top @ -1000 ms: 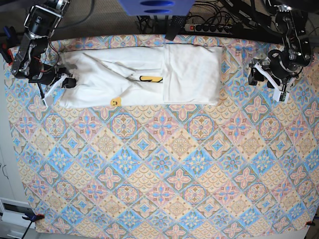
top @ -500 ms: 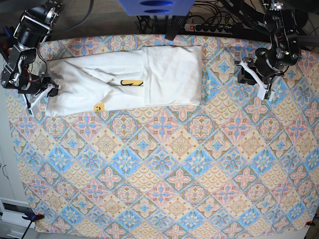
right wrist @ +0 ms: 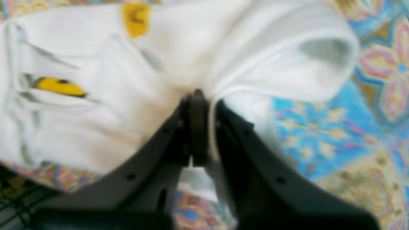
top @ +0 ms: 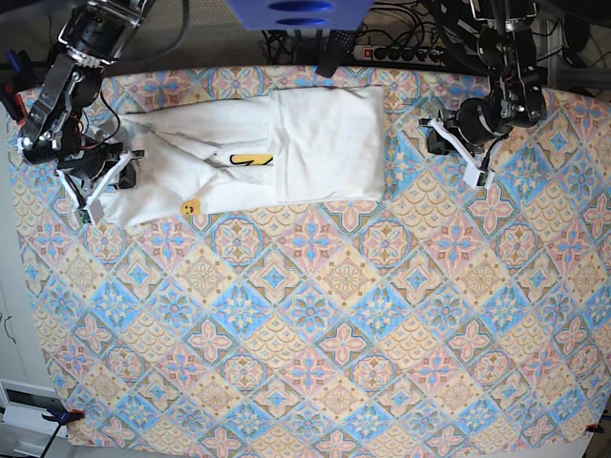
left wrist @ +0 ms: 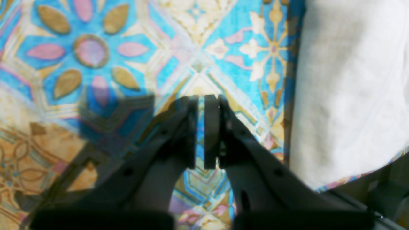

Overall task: Fold the T-shirt properly
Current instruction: 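Move both grippers to the folded bundle's ends and grasp them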

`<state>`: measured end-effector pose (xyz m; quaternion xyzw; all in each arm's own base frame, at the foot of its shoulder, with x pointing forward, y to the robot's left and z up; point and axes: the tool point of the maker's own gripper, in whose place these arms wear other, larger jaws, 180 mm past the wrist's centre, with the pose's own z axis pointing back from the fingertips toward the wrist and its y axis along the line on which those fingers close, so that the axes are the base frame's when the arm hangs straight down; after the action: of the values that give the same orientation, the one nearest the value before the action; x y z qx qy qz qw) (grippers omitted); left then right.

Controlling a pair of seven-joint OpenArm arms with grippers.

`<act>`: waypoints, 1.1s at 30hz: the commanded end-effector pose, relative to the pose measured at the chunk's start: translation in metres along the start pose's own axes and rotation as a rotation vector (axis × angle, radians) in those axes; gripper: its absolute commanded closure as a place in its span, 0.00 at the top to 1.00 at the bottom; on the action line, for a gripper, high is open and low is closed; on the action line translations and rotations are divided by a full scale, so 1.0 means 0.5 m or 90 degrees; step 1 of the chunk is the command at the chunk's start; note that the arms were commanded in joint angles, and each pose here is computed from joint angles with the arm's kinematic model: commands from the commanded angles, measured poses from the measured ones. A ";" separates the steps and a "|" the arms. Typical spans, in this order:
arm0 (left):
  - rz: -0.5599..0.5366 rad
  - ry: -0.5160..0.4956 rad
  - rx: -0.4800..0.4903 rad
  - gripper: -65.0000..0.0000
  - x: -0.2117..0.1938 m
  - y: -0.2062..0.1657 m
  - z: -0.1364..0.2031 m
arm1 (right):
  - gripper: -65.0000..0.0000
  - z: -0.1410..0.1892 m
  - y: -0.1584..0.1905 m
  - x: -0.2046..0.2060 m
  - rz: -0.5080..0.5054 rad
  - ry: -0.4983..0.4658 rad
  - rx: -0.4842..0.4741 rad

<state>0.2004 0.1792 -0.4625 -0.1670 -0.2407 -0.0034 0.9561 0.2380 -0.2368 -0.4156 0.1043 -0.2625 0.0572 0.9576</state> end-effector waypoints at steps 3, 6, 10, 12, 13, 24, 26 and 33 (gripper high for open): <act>-0.013 0.000 -0.032 0.03 0.011 -0.031 -0.023 | 0.00 0.013 0.024 0.021 0.029 -0.026 0.004; -0.007 0.005 -0.048 0.03 0.004 -0.044 -0.048 | 0.00 0.011 0.066 0.031 0.058 -0.033 0.023; -0.016 -0.002 -0.072 0.03 -0.003 -0.077 -0.068 | 0.00 0.021 0.106 0.027 0.084 -0.039 0.035; -0.019 0.005 -0.082 0.03 -0.012 -0.095 -0.079 | 0.00 0.024 0.132 0.032 0.097 -0.049 0.046; -0.013 0.009 -0.078 0.03 -0.018 -0.096 -0.084 | 0.00 0.025 0.145 0.036 0.100 -0.054 0.052; 0.012 0.030 -0.080 0.03 -0.063 -0.111 -0.131 | 0.00 0.002 0.319 0.064 0.143 -0.084 0.168; 0.013 0.030 -0.081 0.03 -0.063 -0.112 -0.131 | 0.00 -0.002 0.347 0.065 0.158 -0.084 0.189; 0.013 0.031 -0.080 0.03 -0.064 -0.112 -0.131 | 0.00 -0.007 0.410 0.067 0.179 -0.086 0.233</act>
<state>0.2261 0.0991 -0.4914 -0.2602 -0.2792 0.0058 0.9243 0.2271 -0.0389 -0.3780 0.2357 -0.2991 0.2278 0.8962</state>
